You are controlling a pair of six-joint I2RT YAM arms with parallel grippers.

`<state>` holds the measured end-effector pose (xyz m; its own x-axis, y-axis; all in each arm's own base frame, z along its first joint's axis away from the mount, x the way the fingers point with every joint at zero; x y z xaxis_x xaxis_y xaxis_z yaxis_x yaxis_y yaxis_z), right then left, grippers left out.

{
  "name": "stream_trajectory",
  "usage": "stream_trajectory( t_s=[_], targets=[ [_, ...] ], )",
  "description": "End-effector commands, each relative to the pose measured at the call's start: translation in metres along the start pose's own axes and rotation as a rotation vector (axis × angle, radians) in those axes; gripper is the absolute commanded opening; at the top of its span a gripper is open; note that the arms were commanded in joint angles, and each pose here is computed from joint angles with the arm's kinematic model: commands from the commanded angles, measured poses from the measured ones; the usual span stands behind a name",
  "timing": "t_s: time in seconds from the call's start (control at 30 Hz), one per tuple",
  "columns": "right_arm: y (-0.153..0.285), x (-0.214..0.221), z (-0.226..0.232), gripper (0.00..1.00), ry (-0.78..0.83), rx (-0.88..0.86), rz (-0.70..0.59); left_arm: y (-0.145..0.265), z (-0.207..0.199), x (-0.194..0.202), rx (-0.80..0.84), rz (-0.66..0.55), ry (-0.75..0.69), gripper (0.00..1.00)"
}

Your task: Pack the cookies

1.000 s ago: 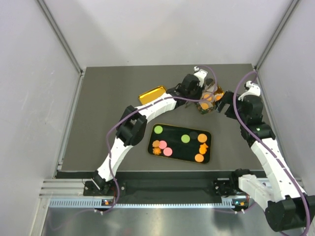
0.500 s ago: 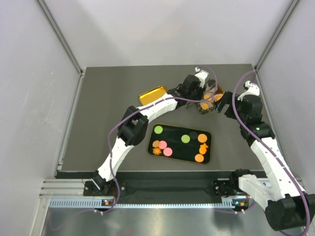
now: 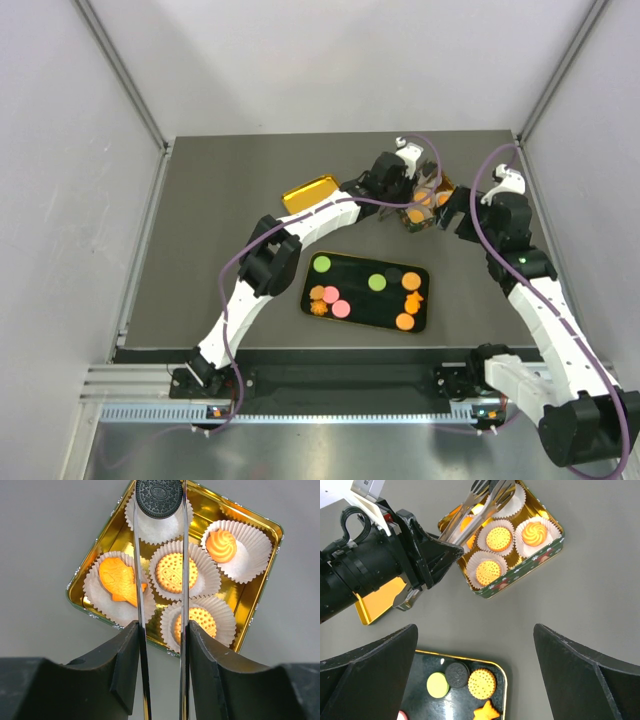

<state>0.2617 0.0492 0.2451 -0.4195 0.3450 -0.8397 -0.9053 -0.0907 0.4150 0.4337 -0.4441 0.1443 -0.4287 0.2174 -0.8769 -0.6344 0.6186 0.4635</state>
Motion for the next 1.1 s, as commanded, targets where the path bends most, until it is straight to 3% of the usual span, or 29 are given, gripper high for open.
stream_trajectory(
  t_s=[0.0,1.07],
  targets=[
    [-0.0022,-0.0052,0.0012,1.0,0.007,-0.015,-0.019,0.0047,-0.0039,-0.0226,0.022,-0.079,0.004,0.45],
    [-0.0022,-0.004,0.0032,1.0,0.016,-0.029,-0.006,0.0021,-0.0058,-0.0221,0.024,-0.074,0.003,0.55]
  ],
)
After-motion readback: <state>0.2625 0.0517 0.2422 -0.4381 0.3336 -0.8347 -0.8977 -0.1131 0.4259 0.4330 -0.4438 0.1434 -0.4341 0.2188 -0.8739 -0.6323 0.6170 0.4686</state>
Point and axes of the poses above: each gripper's point midway between its finger pads, its own y axis back along the fingers, its own z axis along the line the jaws close on, x = y × z, the point moved 6 cm from there along y, back along the fingers
